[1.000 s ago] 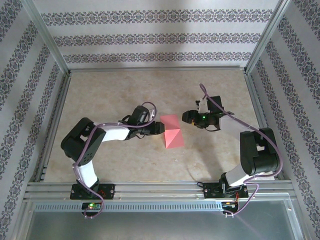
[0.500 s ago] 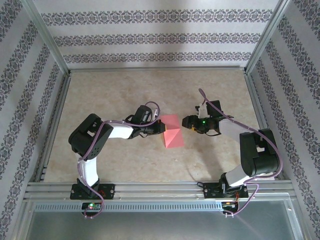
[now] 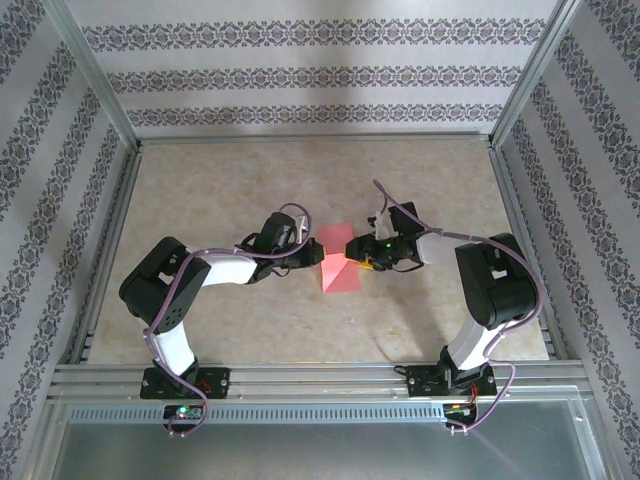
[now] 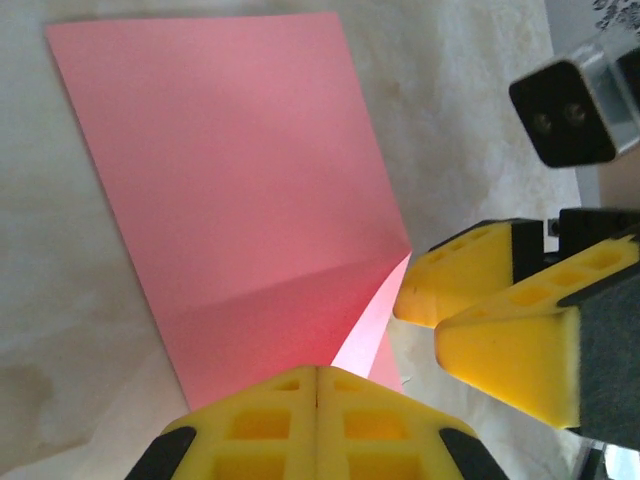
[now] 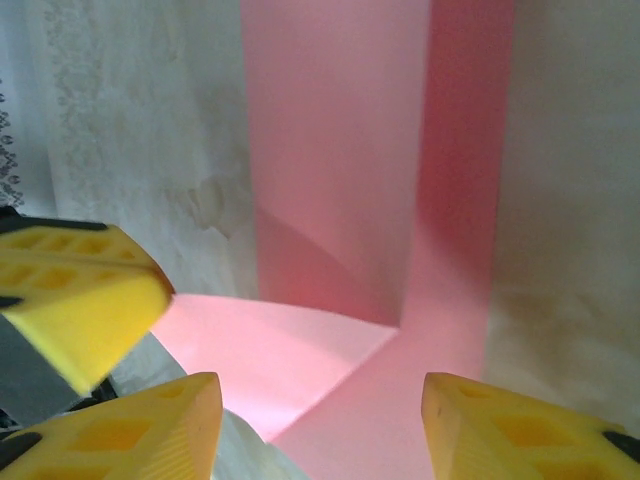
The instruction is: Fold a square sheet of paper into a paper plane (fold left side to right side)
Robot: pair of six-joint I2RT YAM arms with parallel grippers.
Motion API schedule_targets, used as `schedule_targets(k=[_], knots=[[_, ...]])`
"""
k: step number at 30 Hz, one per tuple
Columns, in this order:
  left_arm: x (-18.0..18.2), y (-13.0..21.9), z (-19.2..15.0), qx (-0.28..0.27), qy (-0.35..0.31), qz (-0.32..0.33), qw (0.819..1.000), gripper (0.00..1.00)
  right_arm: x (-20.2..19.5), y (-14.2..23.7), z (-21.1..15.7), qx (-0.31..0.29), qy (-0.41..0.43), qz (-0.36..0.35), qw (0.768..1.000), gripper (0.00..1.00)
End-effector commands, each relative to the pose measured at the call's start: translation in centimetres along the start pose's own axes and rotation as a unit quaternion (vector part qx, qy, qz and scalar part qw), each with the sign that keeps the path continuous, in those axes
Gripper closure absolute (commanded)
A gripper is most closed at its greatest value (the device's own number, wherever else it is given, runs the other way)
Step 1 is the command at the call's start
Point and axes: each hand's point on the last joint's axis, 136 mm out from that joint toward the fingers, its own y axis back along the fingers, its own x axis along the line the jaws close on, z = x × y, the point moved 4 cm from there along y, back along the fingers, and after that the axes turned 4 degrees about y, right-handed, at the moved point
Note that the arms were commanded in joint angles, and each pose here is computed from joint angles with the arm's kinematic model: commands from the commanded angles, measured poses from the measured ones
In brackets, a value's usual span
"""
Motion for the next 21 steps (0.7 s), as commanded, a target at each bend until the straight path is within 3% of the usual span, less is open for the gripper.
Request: schedule_targets(k=[1, 12, 15, 21], knots=[[-0.8, 0.3, 0.6, -0.024, -0.01, -0.011, 1.0, 1.0, 1.3, -0.8, 1.1, -0.003, 0.012, 0.028, 1.0, 0.46], [-0.2, 0.1, 0.6, -0.021, -0.009, 0.006, 1.0, 1.0, 1.6, -3.1, 0.7, 0.025, 0.018, 0.054, 0.998, 0.46], [0.1, 0.1, 0.6, -0.022, -0.007, 0.017, 1.0, 0.85, 1.8, -3.3, 0.7, 0.023, 0.022, 0.06, 0.998, 0.53], [0.0, 1.9, 1.6, -0.062, -0.01, 0.034, 0.997, 0.52, 2.1, -3.1, 1.4, 0.006, 0.032, 0.059, 0.998, 0.75]])
